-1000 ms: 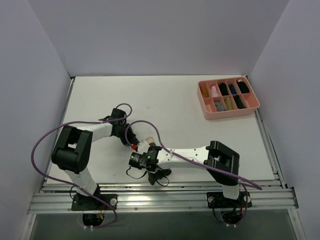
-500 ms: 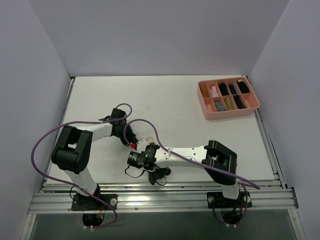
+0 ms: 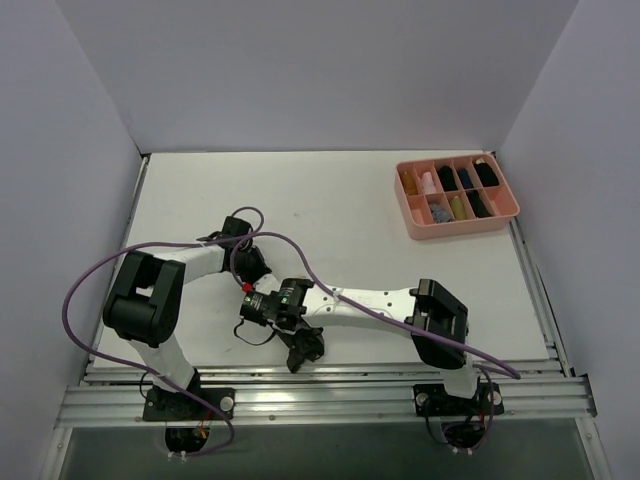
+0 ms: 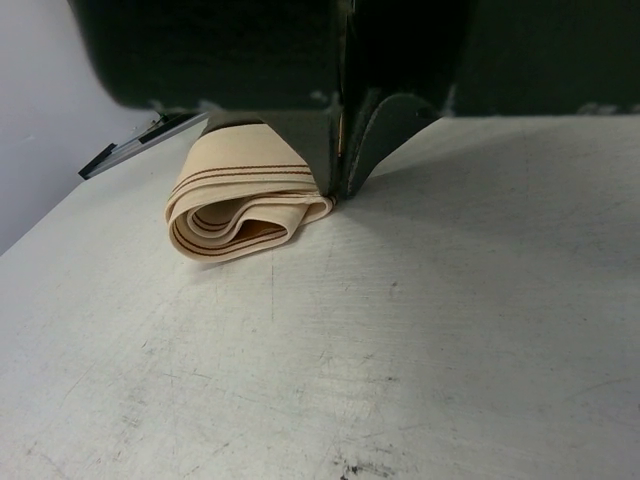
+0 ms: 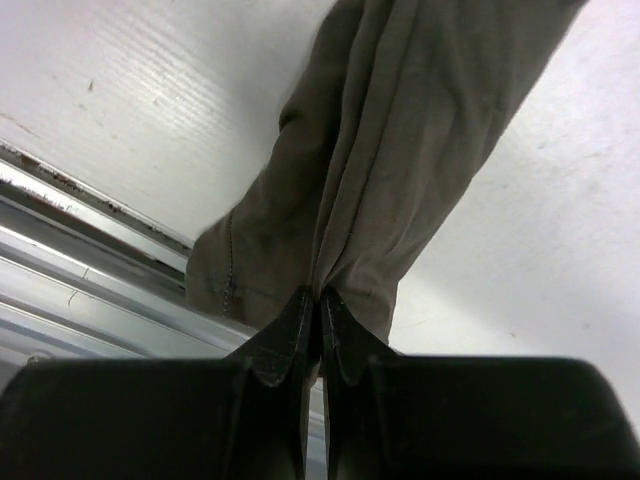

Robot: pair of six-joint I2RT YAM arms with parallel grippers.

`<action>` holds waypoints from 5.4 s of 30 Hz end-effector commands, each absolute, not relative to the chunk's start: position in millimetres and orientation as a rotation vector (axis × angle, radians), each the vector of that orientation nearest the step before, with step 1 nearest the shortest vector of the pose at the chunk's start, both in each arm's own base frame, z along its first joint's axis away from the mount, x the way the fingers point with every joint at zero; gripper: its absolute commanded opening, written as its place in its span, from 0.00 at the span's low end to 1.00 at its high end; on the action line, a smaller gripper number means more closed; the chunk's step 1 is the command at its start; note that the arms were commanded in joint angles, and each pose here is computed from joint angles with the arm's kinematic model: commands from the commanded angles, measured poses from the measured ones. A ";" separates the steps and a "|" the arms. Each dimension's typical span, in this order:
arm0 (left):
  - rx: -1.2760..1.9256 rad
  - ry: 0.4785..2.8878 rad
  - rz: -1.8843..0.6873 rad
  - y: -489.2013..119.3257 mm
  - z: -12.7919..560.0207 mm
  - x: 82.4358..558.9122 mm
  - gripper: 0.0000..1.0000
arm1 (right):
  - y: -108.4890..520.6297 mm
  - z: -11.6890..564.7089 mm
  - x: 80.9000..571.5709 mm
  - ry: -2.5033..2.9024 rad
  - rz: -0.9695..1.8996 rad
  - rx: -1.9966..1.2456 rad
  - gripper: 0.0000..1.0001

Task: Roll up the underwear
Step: Fold the underwear

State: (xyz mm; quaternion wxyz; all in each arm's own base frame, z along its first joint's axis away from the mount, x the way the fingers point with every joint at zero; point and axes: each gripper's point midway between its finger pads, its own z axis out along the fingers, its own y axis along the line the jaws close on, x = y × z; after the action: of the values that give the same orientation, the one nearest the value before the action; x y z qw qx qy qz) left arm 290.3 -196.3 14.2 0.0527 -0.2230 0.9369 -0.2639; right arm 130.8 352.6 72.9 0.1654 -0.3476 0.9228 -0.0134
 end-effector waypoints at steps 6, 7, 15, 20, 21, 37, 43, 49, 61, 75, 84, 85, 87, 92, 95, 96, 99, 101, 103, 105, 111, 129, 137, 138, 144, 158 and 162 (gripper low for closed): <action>-0.740 2.925 -0.540 -165.6 -23.0 275.8 0.02 | 348.1 62.1 122.8 2.726 -0.046 -0.998 0.00; -0.743 2.926 -0.539 -165.5 -23.7 275.4 0.02 | 349.8 64.1 124.8 2.725 -0.034 -0.989 0.00; -0.737 2.921 -0.536 -165.1 -22.2 276.7 0.02 | 345.1 83.8 159.6 2.751 0.039 -0.830 0.00; -0.733 2.920 -0.529 -164.2 -21.1 276.7 0.02 | 341.3 91.8 167.0 2.778 0.121 -0.824 0.00; -0.730 2.921 -0.531 -164.5 -21.1 276.9 0.02 | 339.5 91.7 167.8 2.784 0.120 -0.829 0.00; -0.741 2.921 -0.515 -162.4 -23.7 276.5 0.02 | 371.8 74.2 132.8 2.894 0.443 -0.792 0.00; -0.721 2.933 -0.466 -156.1 -28.6 277.0 0.02 | 372.9 47.6 125.1 2.923 0.436 -0.726 0.00; -0.716 2.939 -0.479 -158.9 -31.8 280.3 0.02 | 387.9 35.5 126.2 2.916 0.454 -0.715 0.00; -0.693 2.947 -0.424 -149.4 -41.3 284.2 0.02 | 410.9 47.6 130.8 2.884 0.581 -0.688 0.00; -0.719 2.951 -0.419 -147.2 -41.5 275.0 0.02 | 439.7 38.3 141.1 2.821 0.649 -0.715 0.18; -0.547 2.821 -0.666 -171.6 33.7 314.5 0.30 | 425.8 106.0 168.3 2.748 0.719 -0.700 0.31; -0.538 2.836 -0.664 -171.0 38.5 312.6 0.33 | 423.1 107.6 165.9 2.755 0.726 -0.703 0.31; -0.509 2.821 -0.667 -168.9 52.9 317.1 0.36 | 419.6 120.0 166.9 2.736 0.748 -0.684 0.31; -0.503 2.786 -0.638 -152.2 73.0 318.7 0.43 | 405.2 135.6 176.7 2.716 0.765 -0.590 0.28; -0.532 2.779 -0.625 -137.1 77.9 316.2 0.43 | 391.8 132.6 195.3 2.716 0.736 -0.513 0.25; -0.566 2.784 -0.628 -130.8 78.7 312.9 0.43 | 387.9 130.6 200.6 2.720 0.723 -0.497 0.25; -0.577 2.780 -0.665 -128.3 90.8 300.3 0.41 | 378.5 122.6 224.6 2.716 0.696 -0.459 0.25; -0.572 2.758 -0.688 -128.9 102.5 291.4 0.41 | 370.7 108.4 242.2 2.739 0.655 -0.434 0.24; -0.591 2.772 -0.764 -135.6 103.5 272.9 0.41 | 367.8 97.7 259.4 2.731 0.596 -0.449 0.24; -0.602 2.727 -0.842 -142.0 116.7 261.2 0.39 | 368.6 94.6 274.9 2.720 0.581 -0.452 0.25; -0.628 2.631 -1.165 -172.1 127.8 218.4 0.34 | 379.0 58.7 286.7 2.764 0.569 -0.499 0.24; -0.566 2.812 -1.026 -219.2 52.7 179.7 0.31 | 335.8 -7.3 296.0 2.876 0.320 -0.287 0.22; -0.596 2.890 -0.909 -200.9 20.2 153.8 0.28 | 331.5 -9.2 305.1 2.875 0.301 -0.260 0.21; -0.595 2.894 -0.902 -200.1 18.9 152.6 0.28 | 331.7 -10.5 304.3 2.878 0.298 -0.263 0.21; -0.593 2.906 -0.865 -196.9 14.7 150.5 0.28 | 332.3 -2.6 305.8 2.870 0.299 -0.266 0.21; -0.547 2.895 -0.850 -199.4 25.4 160.6 0.27 | 375.7 64.7 299.0 2.734 0.533 -0.300 0.20; -0.548 2.892 -0.853 -199.6 27.2 160.9 0.27 | 387.6 62.0 286.0 2.733 0.535 -0.328 0.19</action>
State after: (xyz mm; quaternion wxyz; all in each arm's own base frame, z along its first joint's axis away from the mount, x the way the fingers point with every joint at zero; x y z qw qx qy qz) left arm 154.8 -201.1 23.1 0.0237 -0.1874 0.9384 -0.2892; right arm 294.7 377.2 35.8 0.1456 -0.1119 0.9671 0.1760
